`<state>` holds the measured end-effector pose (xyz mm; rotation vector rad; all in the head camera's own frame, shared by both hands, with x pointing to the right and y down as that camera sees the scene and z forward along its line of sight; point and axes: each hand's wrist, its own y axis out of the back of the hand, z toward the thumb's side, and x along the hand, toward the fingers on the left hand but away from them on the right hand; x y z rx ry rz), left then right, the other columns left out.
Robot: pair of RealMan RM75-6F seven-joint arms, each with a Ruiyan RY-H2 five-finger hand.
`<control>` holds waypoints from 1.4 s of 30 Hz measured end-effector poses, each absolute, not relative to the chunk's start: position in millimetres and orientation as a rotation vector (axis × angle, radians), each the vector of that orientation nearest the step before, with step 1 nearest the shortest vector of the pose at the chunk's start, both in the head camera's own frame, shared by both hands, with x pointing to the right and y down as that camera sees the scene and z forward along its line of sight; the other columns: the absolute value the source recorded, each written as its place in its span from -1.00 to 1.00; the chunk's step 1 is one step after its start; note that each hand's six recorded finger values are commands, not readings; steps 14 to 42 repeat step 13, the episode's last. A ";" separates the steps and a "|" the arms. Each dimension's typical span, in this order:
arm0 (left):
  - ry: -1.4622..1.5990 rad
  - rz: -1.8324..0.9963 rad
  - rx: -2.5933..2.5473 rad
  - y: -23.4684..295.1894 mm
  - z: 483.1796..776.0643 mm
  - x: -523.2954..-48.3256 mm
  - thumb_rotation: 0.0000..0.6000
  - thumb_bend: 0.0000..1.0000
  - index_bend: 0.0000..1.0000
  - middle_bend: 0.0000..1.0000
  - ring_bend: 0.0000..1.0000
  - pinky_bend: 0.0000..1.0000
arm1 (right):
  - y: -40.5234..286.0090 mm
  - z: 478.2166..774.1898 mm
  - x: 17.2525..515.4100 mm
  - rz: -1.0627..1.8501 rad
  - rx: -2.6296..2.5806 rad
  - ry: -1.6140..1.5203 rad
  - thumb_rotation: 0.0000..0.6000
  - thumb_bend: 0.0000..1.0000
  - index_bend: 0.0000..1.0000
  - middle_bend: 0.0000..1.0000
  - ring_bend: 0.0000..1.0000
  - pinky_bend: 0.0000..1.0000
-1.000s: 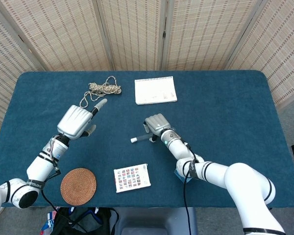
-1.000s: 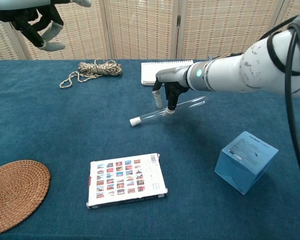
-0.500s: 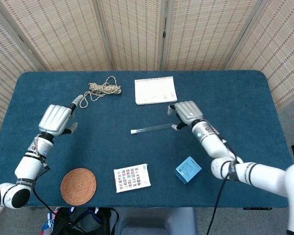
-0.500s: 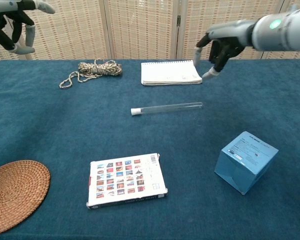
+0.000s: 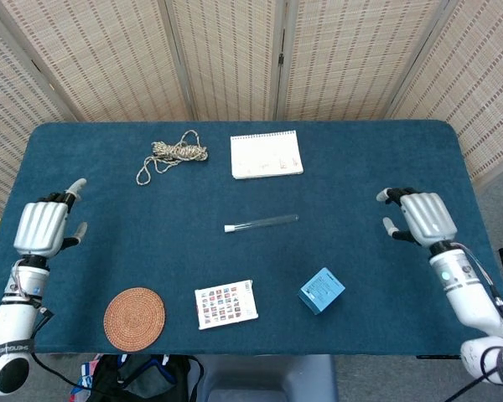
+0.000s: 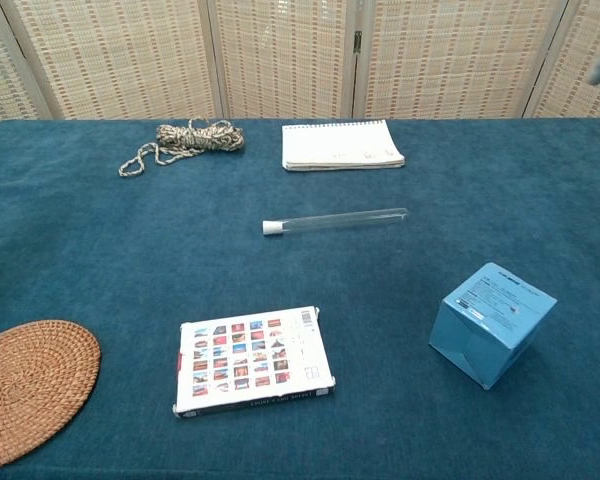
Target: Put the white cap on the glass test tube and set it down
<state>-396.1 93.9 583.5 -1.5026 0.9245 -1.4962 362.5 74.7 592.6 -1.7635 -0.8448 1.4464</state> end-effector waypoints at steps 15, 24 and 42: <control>0.990 -1.526 -1.503 170.7 570.8 -404.3 1.00 -0.34 -0.75 -0.33 -0.36 -0.22 | 167.6 557.7 426.1 1.509 -1.621 -0.993 1.00 -0.17 -0.47 -0.46 -0.60 -0.30; 0.990 -1.526 -1.503 170.7 570.8 -404.3 1.00 -0.34 -0.75 -0.33 -0.36 -0.22 | 167.6 557.7 426.1 1.509 -1.621 -0.993 1.00 -0.17 -0.47 -0.46 -0.60 -0.30; 0.990 -1.526 -1.503 170.7 570.8 -404.3 1.00 -0.34 -0.75 -0.33 -0.36 -0.22 | 167.6 557.7 426.1 1.509 -1.621 -0.993 1.00 -0.17 -0.47 -0.46 -0.60 -0.30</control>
